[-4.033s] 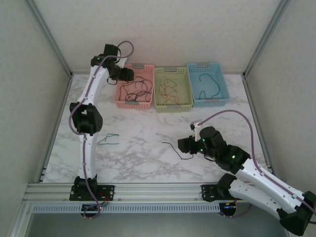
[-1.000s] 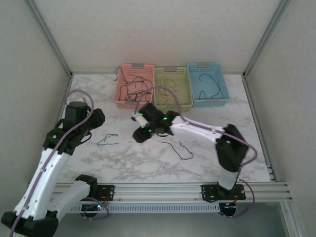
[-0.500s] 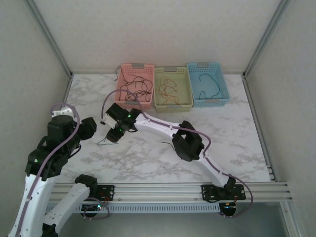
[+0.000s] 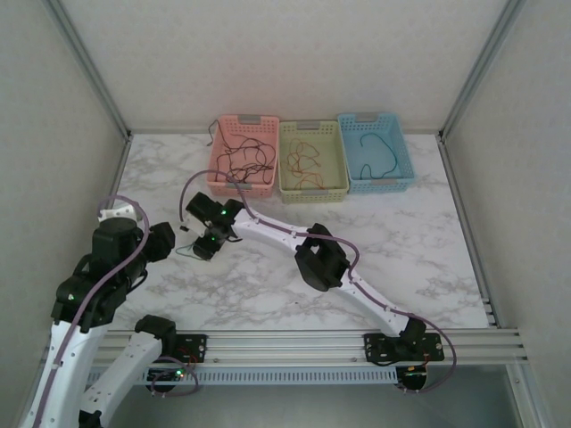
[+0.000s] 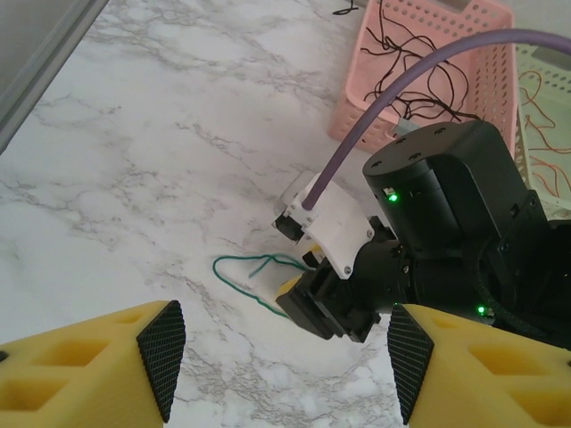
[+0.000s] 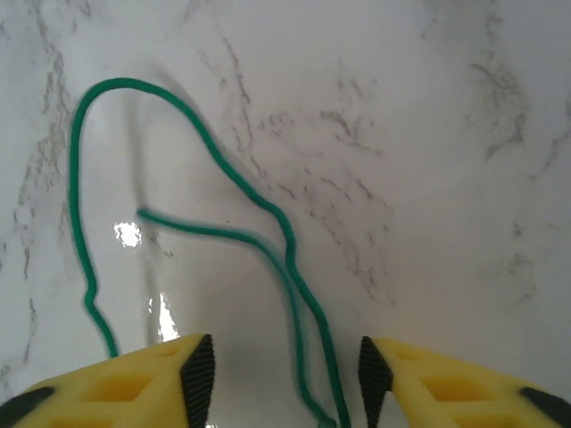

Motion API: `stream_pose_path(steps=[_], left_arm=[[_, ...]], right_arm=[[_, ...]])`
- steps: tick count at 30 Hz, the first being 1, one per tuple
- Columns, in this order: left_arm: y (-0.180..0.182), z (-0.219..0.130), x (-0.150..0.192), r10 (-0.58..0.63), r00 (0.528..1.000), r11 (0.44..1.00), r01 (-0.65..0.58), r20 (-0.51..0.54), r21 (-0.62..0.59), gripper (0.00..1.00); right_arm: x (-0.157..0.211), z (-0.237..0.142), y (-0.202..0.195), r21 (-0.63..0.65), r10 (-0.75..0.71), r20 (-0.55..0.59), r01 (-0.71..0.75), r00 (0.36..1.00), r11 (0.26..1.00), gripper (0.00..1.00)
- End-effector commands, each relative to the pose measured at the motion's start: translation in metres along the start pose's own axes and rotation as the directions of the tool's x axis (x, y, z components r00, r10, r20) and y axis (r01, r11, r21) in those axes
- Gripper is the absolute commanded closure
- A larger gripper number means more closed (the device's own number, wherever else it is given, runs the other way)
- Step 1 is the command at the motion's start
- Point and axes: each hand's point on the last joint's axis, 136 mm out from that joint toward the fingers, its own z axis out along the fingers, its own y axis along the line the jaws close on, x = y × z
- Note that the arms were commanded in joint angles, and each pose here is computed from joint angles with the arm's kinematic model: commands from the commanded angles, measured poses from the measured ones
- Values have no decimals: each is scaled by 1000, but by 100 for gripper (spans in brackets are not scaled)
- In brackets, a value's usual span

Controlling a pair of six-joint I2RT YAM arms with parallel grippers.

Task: Untangle the cables

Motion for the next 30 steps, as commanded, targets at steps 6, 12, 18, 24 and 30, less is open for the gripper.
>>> stream_pose_path(steps=[6,12,18,24,30], left_arm=[[7,0,1,15,1000,999,-15,14,-28,36],[8,0,1,12,1000,999,-12,17,-31,36],[9,-1,2,9,1000,1000,-8,28,-28,36],[9,1,4,9,1000,1000,-8,26,-21,36],[3,5,8,17,1000,1000,-17,6,5,36]], right_arm=[[-2,-8,-2,37,5,-13,-4,1000,999,87],[-27,-68,-13,138,8,63,-17,998,990,100],[-26,-164,-50,199,116,198,-155,973,968,100],[41,-282,-163,347,345,381,-478,858,807,100],[144,-346,-278,418,579,501,-766,643,489,100]])
